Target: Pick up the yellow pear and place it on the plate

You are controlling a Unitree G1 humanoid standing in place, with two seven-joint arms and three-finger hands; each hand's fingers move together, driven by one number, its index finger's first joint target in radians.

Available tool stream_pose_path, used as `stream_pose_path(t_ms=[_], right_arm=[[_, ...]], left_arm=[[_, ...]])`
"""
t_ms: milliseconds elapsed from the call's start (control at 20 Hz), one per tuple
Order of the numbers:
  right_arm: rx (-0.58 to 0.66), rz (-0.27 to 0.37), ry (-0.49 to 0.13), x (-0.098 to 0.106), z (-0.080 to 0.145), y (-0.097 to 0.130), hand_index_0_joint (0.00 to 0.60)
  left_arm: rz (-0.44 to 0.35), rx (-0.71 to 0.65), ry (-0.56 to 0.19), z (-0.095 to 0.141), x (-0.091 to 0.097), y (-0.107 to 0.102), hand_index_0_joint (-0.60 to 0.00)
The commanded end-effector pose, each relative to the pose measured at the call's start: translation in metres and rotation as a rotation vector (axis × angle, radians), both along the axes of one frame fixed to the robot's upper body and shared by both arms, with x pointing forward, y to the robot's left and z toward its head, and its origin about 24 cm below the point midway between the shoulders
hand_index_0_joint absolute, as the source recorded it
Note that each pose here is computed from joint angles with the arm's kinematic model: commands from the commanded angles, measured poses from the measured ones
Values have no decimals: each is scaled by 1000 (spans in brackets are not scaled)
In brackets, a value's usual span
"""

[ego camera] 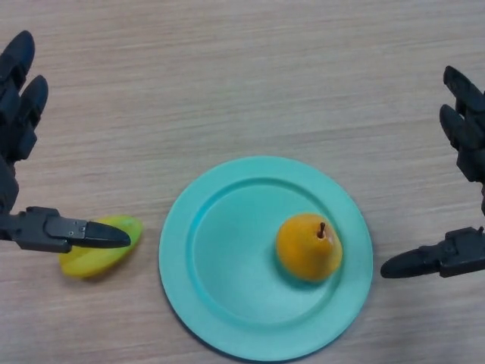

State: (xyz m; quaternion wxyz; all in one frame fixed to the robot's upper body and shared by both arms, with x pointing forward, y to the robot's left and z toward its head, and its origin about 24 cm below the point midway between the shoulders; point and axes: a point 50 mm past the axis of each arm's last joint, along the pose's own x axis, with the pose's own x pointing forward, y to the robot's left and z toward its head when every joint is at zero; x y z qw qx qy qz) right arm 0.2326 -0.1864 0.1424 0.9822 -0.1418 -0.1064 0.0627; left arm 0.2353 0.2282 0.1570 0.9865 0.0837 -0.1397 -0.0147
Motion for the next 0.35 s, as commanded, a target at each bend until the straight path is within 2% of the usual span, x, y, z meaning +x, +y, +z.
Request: stream_pose_path(t_ms=[50,350], right_arm=[[-25,-10,-215,-11,33,-8,0],[-28,-9,-209,-9,35,-8,0]], left_arm=[[-26,53,-143,27,-4,2,0],[-40,73,-141,27,2,-3,0]])
